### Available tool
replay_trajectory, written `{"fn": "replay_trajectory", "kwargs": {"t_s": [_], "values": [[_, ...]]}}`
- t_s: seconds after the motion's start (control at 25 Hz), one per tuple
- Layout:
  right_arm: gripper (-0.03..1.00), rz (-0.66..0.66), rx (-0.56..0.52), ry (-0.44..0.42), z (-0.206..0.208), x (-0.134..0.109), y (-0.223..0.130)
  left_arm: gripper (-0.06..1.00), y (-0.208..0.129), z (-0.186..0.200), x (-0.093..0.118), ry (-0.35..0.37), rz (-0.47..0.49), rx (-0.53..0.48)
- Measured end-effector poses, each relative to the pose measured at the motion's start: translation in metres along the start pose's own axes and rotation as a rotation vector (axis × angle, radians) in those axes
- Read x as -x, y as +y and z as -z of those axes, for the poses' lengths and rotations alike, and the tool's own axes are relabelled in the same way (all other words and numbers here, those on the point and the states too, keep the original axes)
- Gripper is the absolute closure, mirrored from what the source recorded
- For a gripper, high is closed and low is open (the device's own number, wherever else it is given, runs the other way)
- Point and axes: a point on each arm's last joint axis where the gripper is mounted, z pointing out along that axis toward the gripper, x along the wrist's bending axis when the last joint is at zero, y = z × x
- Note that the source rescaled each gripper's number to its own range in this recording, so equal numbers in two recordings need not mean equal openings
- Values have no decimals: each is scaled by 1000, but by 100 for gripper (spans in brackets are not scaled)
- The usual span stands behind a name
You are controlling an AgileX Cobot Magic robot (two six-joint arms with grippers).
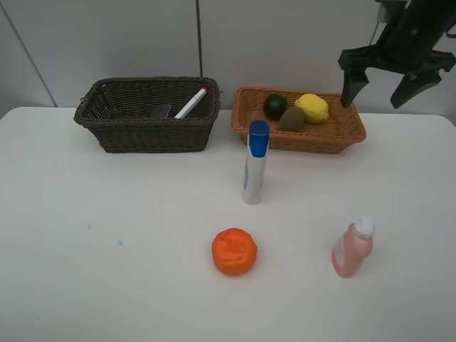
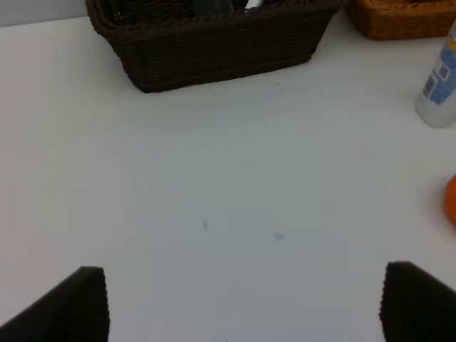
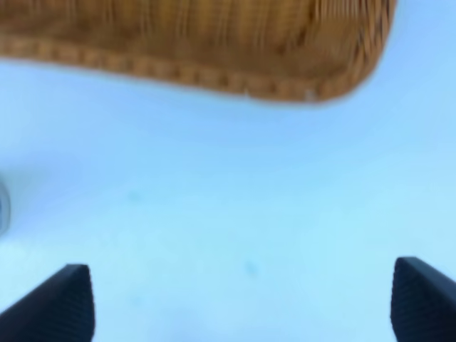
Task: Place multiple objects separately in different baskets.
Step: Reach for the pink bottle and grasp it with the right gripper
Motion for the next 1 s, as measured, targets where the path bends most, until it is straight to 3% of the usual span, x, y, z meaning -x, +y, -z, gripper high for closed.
{"fn": "replay_trajectory", "kwargs": {"t_s": [0.2, 0.48, 0.84, 1.0], "values": [[-1, 1, -20, -8, 19, 6, -53, -6, 0, 0, 0, 0, 0, 0], [-1, -18, -90, -14, 14, 9, -107, -6, 0, 0, 0, 0, 0, 0], [-1, -21, -229, -14, -14, 10, -148, -6, 0, 0, 0, 0, -1, 0], [-1, -23, -234, -5, -26, 9, -155, -6, 0, 0, 0, 0, -1, 0]]}}
